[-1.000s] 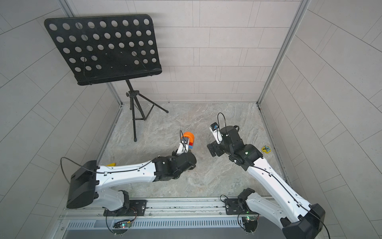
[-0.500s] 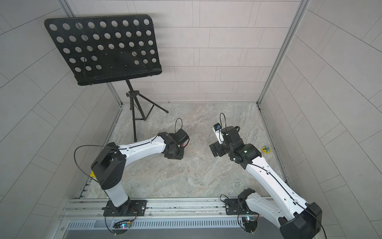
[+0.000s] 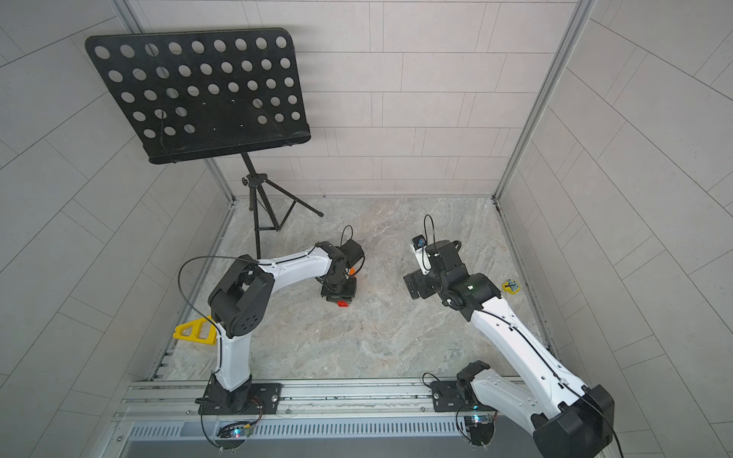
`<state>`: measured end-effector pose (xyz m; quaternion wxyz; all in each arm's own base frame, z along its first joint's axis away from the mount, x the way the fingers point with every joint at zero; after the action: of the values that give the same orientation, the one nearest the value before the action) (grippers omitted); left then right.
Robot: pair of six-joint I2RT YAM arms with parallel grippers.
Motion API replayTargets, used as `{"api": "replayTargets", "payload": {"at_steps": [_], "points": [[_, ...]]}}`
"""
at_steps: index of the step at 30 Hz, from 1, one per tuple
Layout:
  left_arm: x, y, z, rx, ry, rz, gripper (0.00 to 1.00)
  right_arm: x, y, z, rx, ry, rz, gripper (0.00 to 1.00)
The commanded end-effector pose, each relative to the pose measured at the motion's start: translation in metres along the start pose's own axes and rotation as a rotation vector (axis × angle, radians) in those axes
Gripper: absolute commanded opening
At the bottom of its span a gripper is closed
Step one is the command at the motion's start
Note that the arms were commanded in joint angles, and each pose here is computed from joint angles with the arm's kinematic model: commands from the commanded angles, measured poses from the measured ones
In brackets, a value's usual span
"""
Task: Assemble an ice cream with lego
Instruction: Adjust the lego brick at the center of the board.
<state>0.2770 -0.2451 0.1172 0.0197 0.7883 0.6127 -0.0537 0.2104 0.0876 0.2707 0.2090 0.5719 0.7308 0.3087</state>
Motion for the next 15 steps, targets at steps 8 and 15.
{"api": "replayTargets", "payload": {"at_steps": [8, 15], "points": [[0.011, -0.007, 0.023, 0.086, 0.095, -0.018, 0.47, -0.001, -0.004, 0.001, 0.016, 0.013, 0.020, 0.97], [0.010, -0.006, 0.023, 0.062, 0.090, -0.014, 0.64, -0.001, -0.005, 0.001, 0.019, 0.017, 0.023, 0.97]]}}
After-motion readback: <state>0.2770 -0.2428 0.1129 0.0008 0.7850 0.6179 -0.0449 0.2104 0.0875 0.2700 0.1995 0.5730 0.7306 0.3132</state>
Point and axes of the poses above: each gripper's point midway between its finger pads, its own z axis out along the fingers, its own x axis along the line the jaws close on, y = z × x, the point moved 10 cm from there along -z, back along the fingers, and after that the axes turned 11 degrees about z, right-handed, at the moved point
